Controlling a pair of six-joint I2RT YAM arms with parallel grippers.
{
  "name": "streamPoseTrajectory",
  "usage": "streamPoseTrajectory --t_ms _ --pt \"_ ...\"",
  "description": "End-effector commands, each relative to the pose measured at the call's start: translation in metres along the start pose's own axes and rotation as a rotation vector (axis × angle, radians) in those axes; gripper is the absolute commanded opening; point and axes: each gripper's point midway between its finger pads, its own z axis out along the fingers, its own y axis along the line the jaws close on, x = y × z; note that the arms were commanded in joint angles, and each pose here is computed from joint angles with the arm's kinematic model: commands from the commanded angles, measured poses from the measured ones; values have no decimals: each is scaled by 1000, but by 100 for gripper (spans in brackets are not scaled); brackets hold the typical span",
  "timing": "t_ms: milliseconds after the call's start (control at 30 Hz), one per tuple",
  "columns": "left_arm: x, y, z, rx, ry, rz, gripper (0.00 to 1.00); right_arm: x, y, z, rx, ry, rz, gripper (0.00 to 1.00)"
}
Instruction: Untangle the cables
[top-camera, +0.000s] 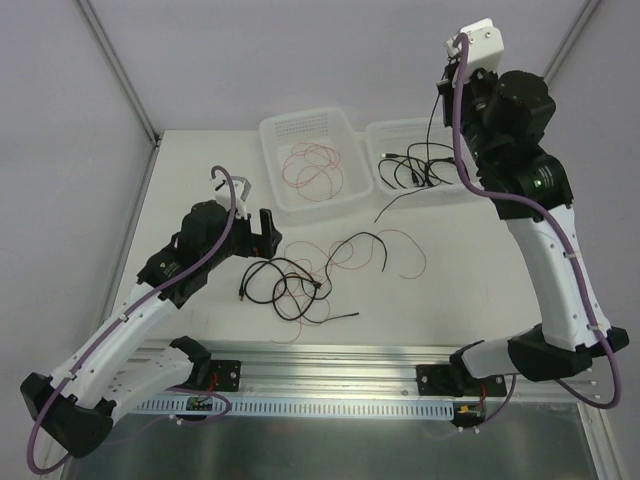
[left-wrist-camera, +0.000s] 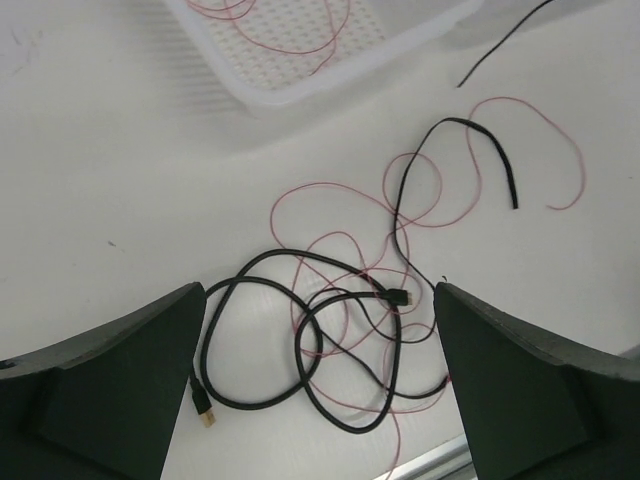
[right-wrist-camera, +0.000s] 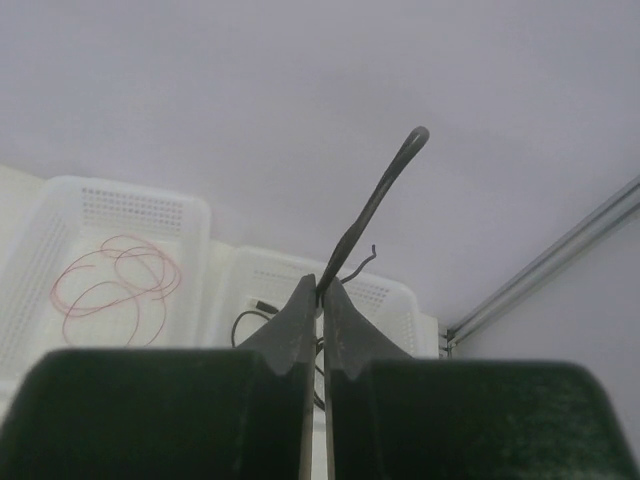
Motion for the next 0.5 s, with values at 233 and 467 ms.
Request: streamPoseTrajectory --t_ms 233,467 --pt "44 66 31 -202 146 159 99 142 -13 129 34 188 120 1" --pt "57 77 37 -229 192 182 99 282 15 163 1 478 264 9"
